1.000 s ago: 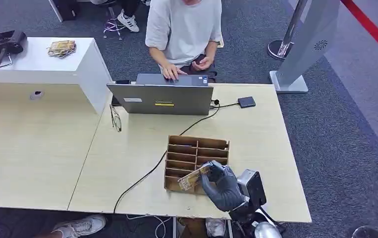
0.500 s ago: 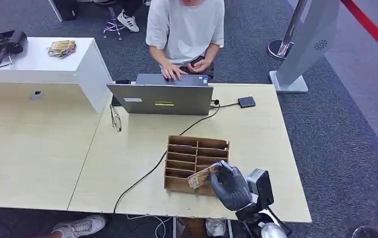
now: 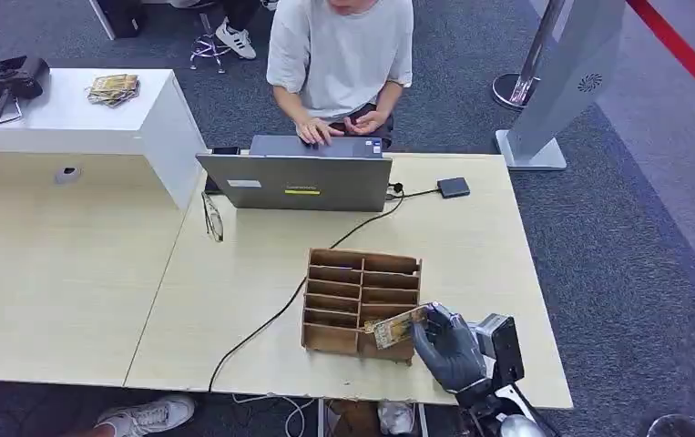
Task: Pass the card to the sensor for recognition and then transmit it.
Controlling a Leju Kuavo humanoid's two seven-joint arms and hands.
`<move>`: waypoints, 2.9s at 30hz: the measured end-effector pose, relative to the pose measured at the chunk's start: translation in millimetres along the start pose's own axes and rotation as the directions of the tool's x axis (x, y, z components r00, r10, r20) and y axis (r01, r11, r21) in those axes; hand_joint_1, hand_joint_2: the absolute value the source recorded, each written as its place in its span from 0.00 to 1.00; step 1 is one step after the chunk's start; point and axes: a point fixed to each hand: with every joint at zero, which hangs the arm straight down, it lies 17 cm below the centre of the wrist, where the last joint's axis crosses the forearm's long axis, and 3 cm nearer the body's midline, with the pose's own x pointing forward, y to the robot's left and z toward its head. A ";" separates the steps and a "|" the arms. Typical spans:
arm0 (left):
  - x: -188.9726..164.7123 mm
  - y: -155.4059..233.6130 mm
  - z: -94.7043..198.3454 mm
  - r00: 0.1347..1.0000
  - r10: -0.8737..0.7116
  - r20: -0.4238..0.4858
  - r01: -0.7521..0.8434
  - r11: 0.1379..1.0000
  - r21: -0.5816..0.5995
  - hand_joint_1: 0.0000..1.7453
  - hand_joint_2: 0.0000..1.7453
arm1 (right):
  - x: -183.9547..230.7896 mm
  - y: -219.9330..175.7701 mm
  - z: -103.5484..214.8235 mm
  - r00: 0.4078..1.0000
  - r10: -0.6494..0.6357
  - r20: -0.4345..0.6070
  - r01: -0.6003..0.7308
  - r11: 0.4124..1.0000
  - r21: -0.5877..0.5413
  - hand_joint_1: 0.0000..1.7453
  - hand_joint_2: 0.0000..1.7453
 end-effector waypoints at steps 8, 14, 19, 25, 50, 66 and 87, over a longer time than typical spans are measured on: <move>-0.1 0.0 0.0 1.000 0.000 0.000 0.000 1.000 0.000 0.00 0.00 | -4.1 -16.9 5.5 1.000 0.019 -0.016 -0.020 0.999 -0.030 1.00 1.00; -0.1 0.0 0.0 1.000 0.000 0.000 0.000 1.000 0.000 0.00 0.00 | -5.4 -27.3 7.9 0.998 0.055 -0.024 -0.056 0.997 -0.048 1.00 1.00; 0.0 -0.1 0.0 1.000 0.001 0.001 -0.001 1.000 0.000 0.00 0.00 | -4.0 -46.5 10.4 0.993 0.115 -0.033 -0.117 0.990 -0.082 1.00 1.00; 0.4 -0.3 0.0 1.000 -0.002 0.003 0.002 1.000 -0.001 0.00 0.00 | -2.9 -74.3 15.8 0.981 0.184 -0.060 -0.190 0.975 -0.112 1.00 1.00; 1.3 0.3 -0.6 1.000 -0.019 0.019 0.019 1.000 -0.010 0.00 0.00 | -20.3 -156.0 35.9 0.903 0.365 -0.226 -0.380 0.924 -0.026 1.00 1.00; 1.4 0.0 -0.5 1.000 -0.019 0.020 0.019 1.000 -0.011 0.00 0.00 | -17.1 -152.7 34.6 0.883 0.414 -0.223 -0.416 0.909 0.039 1.00 1.00; 1.5 0.1 -0.5 1.000 -0.021 0.020 0.021 1.000 -0.011 0.00 0.00 | -38.1 -144.8 38.7 0.796 0.539 -0.275 -0.530 0.841 0.113 1.00 1.00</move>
